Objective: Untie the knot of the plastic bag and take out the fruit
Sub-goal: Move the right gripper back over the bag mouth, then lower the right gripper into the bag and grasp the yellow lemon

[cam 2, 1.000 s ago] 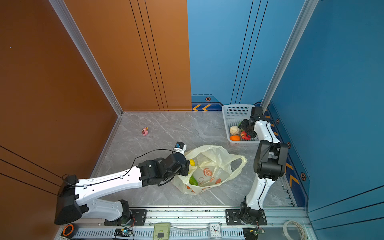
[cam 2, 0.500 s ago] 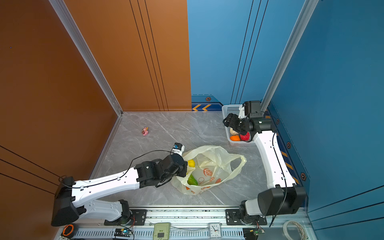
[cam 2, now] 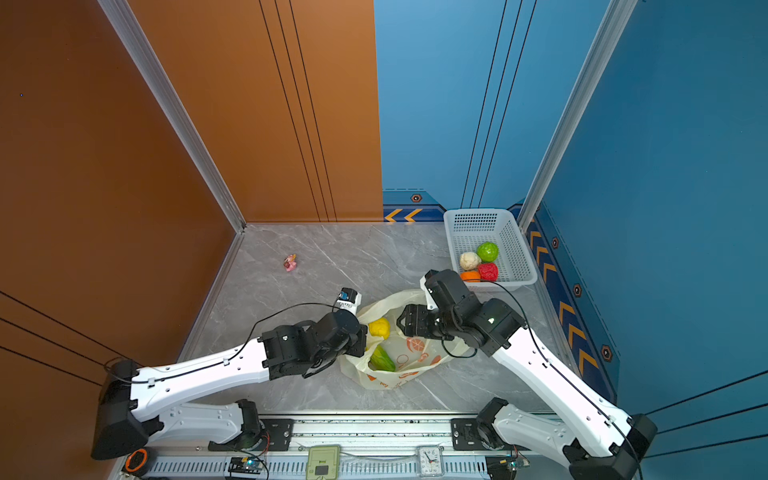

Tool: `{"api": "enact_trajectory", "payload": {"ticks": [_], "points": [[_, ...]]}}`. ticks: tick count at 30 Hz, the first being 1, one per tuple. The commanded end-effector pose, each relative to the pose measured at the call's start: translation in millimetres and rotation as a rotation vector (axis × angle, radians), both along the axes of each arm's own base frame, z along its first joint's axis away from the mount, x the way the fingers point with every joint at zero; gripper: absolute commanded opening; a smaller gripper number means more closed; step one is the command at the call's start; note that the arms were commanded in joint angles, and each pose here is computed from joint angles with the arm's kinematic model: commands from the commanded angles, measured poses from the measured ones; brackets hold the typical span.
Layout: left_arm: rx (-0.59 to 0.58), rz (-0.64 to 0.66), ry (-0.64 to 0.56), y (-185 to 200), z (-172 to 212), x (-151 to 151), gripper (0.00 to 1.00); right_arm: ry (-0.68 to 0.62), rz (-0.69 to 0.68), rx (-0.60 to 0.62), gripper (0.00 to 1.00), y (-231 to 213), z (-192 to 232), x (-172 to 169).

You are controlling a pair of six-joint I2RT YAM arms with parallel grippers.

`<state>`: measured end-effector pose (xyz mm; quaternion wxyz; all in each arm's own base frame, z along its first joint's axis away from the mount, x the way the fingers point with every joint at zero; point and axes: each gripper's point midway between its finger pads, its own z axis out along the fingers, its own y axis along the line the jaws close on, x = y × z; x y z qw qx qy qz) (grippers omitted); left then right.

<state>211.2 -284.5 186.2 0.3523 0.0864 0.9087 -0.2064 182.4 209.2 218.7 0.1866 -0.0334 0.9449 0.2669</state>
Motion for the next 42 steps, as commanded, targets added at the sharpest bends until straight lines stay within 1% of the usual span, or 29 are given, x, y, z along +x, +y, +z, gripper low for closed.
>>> {"api": "enact_trajectory", "payload": {"ticks": [1, 4, 9, 12, 19, 25, 27, 31, 35, 39, 42], "points": [[0.019, 0.003, 0.028, 9.0, -7.2, -2.2, 0.0, -0.054, -0.015, -0.04, 0.74, 5.6, -25.4, 0.0], [0.018, -0.001, 0.033, 10.8, -8.5, -2.2, 0.0, -0.065, 0.009, -0.064, 0.73, 14.8, -52.9, -2.5], [0.026, -0.016, 0.043, 13.0, -12.2, -2.7, 0.0, -0.078, 0.0, -0.088, 0.73, 32.8, -78.2, 11.6], [0.034, -0.027, 0.051, 12.2, -14.5, -3.9, 0.0, -0.084, -0.047, -0.075, 0.73, 43.2, -88.8, 24.9], [0.045, -0.049, 0.059, 6.3, -17.4, -3.8, 0.0, -0.073, -0.207, -0.037, 0.74, 52.7, -109.9, 54.0], [0.04, -0.071, 0.055, 2.4, -15.4, -3.4, 0.0, -0.061, -0.349, 0.04, 0.74, 53.3, -127.4, 78.0], [0.04, -0.081, 0.055, 1.8, -15.5, -4.4, 0.0, -0.061, -0.373, 0.051, 0.75, 54.9, -131.3, 83.7], [0.037, -0.091, 0.056, 1.3, -16.6, -5.8, 0.0, -0.065, -0.408, 0.121, 0.77, 64.9, -134.9, 94.4], [0.032, -0.103, 0.057, -1.2, -16.5, -6.4, 0.0, -0.055, -0.433, 0.156, 0.79, 73.1, -140.6, 101.8], [0.031, -0.116, 0.06, -3.2, -17.7, -7.3, 0.0, -0.048, -0.455, 0.15, 0.8, 77.4, -148.7, 109.2], [0.028, -0.12, 0.062, -3.3, -20.0, -8.4, 0.0, -0.04, -0.476, 0.111, 0.8, 77.1, -159.7, 114.0]]}}
